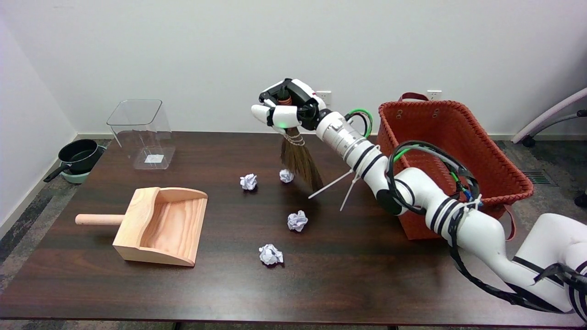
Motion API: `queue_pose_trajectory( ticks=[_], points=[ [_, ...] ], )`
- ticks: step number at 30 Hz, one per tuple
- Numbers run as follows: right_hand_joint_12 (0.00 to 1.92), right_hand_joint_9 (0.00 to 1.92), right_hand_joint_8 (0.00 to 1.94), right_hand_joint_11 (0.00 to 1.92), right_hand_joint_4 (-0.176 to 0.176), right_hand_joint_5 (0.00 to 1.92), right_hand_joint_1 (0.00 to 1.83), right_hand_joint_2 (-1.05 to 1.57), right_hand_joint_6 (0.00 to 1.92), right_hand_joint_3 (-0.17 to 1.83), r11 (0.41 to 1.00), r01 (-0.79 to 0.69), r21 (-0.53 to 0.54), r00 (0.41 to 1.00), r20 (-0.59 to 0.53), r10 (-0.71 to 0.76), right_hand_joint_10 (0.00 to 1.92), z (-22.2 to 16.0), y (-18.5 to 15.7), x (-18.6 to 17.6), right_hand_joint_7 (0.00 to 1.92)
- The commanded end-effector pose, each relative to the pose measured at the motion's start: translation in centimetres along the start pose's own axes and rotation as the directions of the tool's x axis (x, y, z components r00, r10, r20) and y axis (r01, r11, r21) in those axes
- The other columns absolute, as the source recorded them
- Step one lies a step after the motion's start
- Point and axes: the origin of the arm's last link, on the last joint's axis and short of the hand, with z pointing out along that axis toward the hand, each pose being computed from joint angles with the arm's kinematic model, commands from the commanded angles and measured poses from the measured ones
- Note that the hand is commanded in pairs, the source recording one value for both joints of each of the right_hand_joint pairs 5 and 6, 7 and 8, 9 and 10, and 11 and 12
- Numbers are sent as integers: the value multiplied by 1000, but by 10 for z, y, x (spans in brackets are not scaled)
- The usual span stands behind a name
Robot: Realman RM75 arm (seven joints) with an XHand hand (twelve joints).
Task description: Sweep the paper ball into the dustpan.
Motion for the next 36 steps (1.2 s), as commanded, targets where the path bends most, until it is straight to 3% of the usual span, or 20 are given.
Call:
queue_pose_trajectory(
  ticks=[1,7,15,22,36],
  points=[
    [1720,1827,1920,1720,0,1920,1228,1287,1920,567,998,-9,64,999,-33,11,1827,8,-23,9,1920],
    [1726,1830,1920,1726,0,1920,1222,1299,1920,566,1000,-1,30,999,-45,3,1830,3,-12,13,1920],
    [1726,1835,1920,1726,0,1920,1214,1316,1920,565,991,99,-92,993,-50,-103,1835,-3,26,22,1920],
    [1715,1821,1920,1715,0,1920,1215,1318,1920,551,977,192,-97,980,-25,-195,1821,5,24,27,1920],
    [1704,1815,1920,1704,0,1920,1222,1303,1920,548,996,16,-92,997,82,-8,1815,7,27,-40,1920]
  ],
)
